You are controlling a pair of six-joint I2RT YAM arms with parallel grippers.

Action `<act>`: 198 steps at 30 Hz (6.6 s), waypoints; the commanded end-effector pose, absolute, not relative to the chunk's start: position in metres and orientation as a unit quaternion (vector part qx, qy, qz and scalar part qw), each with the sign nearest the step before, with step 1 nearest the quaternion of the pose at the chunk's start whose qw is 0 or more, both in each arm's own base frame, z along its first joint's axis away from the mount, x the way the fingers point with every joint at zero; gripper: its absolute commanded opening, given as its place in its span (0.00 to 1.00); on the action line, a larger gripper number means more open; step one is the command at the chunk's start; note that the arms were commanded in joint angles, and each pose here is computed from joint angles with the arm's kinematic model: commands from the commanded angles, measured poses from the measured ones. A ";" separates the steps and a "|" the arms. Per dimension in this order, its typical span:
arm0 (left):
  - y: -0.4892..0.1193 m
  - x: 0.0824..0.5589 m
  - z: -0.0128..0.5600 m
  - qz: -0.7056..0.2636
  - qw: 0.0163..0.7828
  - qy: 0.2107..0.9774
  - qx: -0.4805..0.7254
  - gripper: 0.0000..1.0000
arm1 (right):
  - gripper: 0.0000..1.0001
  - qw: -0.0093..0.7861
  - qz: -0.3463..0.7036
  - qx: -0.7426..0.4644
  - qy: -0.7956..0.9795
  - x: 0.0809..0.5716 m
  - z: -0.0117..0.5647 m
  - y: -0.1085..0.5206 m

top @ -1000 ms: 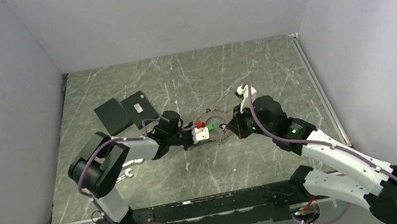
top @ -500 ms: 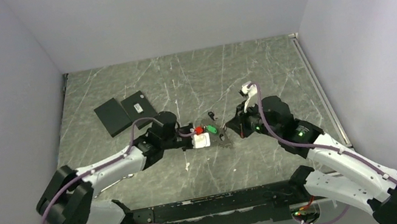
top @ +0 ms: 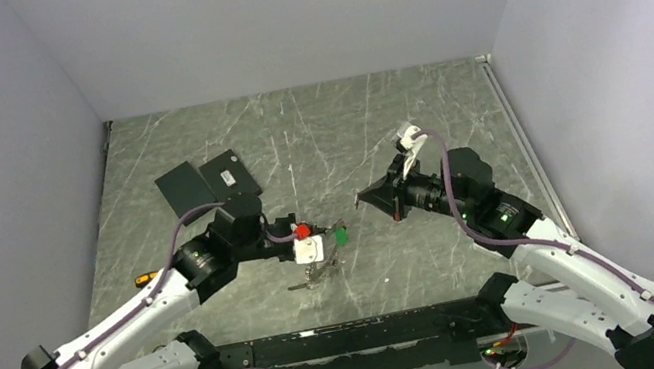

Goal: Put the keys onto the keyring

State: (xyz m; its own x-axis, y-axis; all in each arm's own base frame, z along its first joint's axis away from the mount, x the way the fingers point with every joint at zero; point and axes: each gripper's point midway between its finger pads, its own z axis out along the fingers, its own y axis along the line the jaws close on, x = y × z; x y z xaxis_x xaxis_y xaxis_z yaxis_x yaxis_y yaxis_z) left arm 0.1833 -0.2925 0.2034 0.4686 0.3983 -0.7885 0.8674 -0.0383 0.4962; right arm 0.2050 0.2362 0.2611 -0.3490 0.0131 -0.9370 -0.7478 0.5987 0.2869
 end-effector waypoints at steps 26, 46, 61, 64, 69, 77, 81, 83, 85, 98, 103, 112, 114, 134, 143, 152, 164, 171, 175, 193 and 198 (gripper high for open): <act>-0.270 0.158 0.284 -0.333 0.642 0.409 0.556 0.00 | 0.00 0.514 0.327 -0.483 0.629 0.160 0.292 0.293; -0.277 0.150 0.271 -0.384 0.589 0.409 0.582 0.00 | 0.00 0.496 0.269 -0.520 0.641 0.154 0.259 0.298; -0.276 0.150 0.270 -0.380 0.585 0.410 0.588 0.00 | 0.00 0.481 0.263 -0.539 0.639 0.146 0.251 0.305; -0.276 0.149 0.268 -0.383 0.580 0.409 0.592 0.00 | 0.00 0.480 0.260 -0.541 0.639 0.145 0.251 0.305; -0.277 0.148 0.268 -0.386 0.575 0.409 0.594 0.00 | 0.00 0.479 0.261 -0.546 0.636 0.142 0.252 0.306; -0.278 0.147 0.264 -0.392 0.563 0.412 0.600 0.00 | 0.00 0.474 0.254 -0.561 0.629 0.136 0.250 0.311; -0.279 0.147 0.263 -0.394 0.558 0.413 0.602 0.00 | 0.00 0.473 0.252 -0.564 0.628 0.134 0.250 0.313; -0.280 0.147 0.262 -0.396 0.555 0.414 0.603 0.00 | 0.00 0.474 0.250 -0.564 0.628 0.134 0.250 0.312; -0.280 0.147 0.261 -0.395 0.553 0.415 0.605 0.00 | 0.00 0.478 0.249 -0.563 0.627 0.135 0.252 0.312; -0.280 0.148 0.257 -0.397 0.545 0.422 0.606 0.00 | 0.00 0.480 0.252 -0.565 0.622 0.132 0.256 0.311; -0.281 0.149 0.257 -0.396 0.546 0.422 0.606 0.00 | 0.00 0.479 0.254 -0.566 0.621 0.130 0.256 0.311; -0.281 0.150 0.256 -0.396 0.544 0.427 0.604 0.00 | 0.00 0.477 0.257 -0.568 0.620 0.127 0.255 0.312; -0.281 0.151 0.256 -0.395 0.542 0.429 0.605 0.00 | 0.00 0.476 0.256 -0.569 0.620 0.127 0.256 0.312; -0.281 0.152 0.251 -0.396 0.529 0.437 0.610 0.00 | 0.00 0.484 0.255 -0.569 0.614 0.126 0.260 0.312; -0.283 0.152 0.252 -0.397 0.528 0.434 0.612 0.00 | 0.00 0.485 0.255 -0.569 0.613 0.128 0.261 0.317; -0.282 0.149 0.249 -0.402 0.517 0.440 0.614 0.00 | 0.00 0.483 0.251 -0.571 0.615 0.130 0.257 0.321; -0.280 0.148 0.251 -0.400 0.522 0.436 0.614 0.00 | 0.00 0.482 0.248 -0.569 0.618 0.131 0.253 0.319; -0.281 0.140 0.250 -0.417 0.504 0.427 0.625 0.00 | 0.00 0.478 0.254 -0.573 0.615 0.128 0.252 0.320; -0.281 0.128 0.246 -0.441 0.473 0.419 0.637 0.00 | 0.00 0.470 0.261 -0.581 0.612 0.123 0.251 0.321; -0.280 0.107 0.242 -0.490 0.419 0.395 0.655 0.00 | 0.00 0.463 0.262 -0.613 0.585 0.098 0.247 0.327; -0.280 0.107 0.242 -0.491 0.419 0.394 0.654 0.00 | 0.00 0.460 0.260 -0.614 0.586 0.097 0.244 0.328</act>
